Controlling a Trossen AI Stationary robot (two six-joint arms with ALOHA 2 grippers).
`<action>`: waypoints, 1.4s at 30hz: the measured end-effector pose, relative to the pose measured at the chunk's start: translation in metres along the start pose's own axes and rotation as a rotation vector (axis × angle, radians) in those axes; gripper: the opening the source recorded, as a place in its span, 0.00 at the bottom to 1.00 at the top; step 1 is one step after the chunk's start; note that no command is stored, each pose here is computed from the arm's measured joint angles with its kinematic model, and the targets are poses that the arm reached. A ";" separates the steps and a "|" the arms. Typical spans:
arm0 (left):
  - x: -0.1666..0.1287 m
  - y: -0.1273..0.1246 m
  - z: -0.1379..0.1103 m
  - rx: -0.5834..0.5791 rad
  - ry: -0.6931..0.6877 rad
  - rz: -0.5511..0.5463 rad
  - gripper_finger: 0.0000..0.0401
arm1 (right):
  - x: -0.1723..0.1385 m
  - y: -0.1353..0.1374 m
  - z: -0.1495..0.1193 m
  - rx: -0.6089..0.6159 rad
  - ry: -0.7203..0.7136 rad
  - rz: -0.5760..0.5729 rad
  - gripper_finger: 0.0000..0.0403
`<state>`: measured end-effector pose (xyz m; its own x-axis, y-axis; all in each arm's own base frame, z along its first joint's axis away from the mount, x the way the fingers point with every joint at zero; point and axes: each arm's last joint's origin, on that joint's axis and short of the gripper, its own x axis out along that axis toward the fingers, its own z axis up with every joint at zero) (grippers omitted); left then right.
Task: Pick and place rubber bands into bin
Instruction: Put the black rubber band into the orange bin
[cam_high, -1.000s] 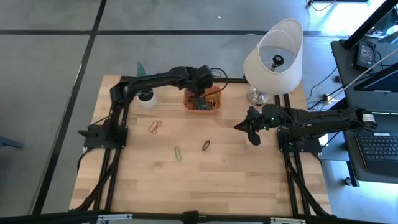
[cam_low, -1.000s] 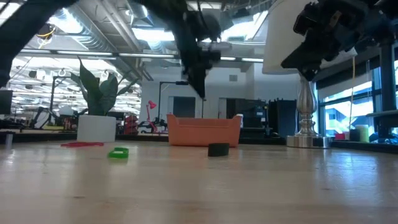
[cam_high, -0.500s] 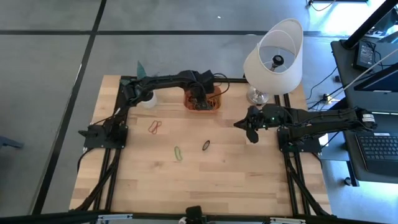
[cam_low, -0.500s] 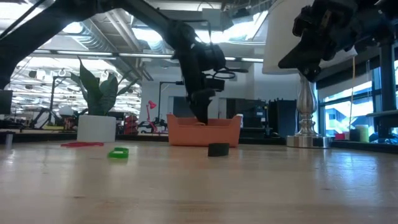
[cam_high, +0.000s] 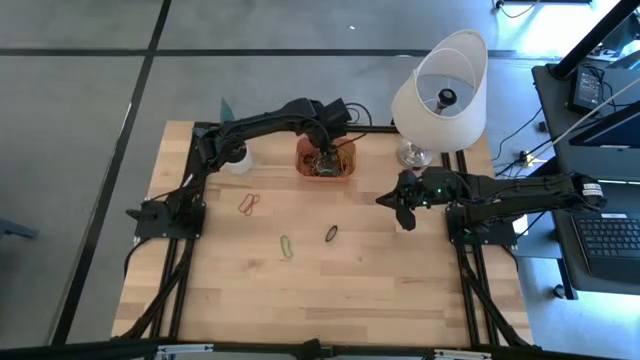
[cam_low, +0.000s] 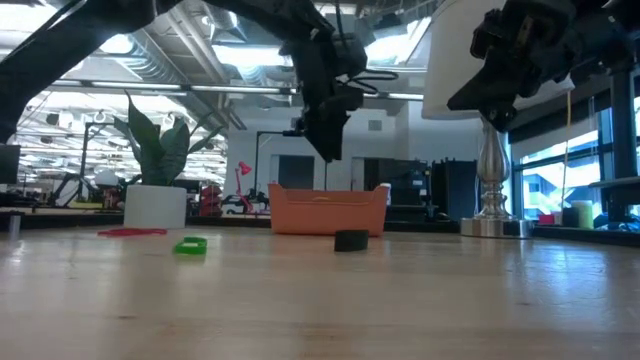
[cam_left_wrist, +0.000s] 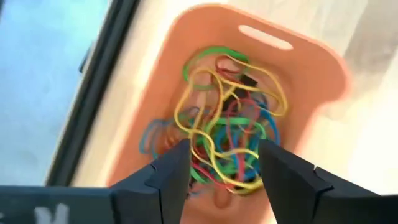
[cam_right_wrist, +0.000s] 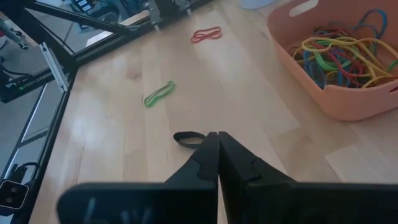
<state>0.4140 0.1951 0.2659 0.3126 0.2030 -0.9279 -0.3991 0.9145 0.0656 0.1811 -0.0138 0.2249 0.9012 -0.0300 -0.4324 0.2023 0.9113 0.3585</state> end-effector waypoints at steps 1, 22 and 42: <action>-0.004 -0.002 -0.001 -0.011 0.009 -0.010 0.45 | 0.000 0.000 0.000 0.000 0.000 0.000 0.01; -0.063 -0.116 -0.160 -0.149 -0.187 -0.116 0.01 | 0.000 0.002 0.004 -0.062 -0.039 0.014 0.01; -0.070 -0.094 -0.298 -0.061 -0.292 -0.129 0.00 | 0.119 0.072 0.081 -0.497 0.406 -0.053 0.01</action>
<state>0.1729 -0.0097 0.2157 0.5948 0.1869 -0.7818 -0.3884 0.9184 -0.0759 0.3346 0.0151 0.2664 0.6581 -0.0116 -0.7529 -0.0469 0.9973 -0.0563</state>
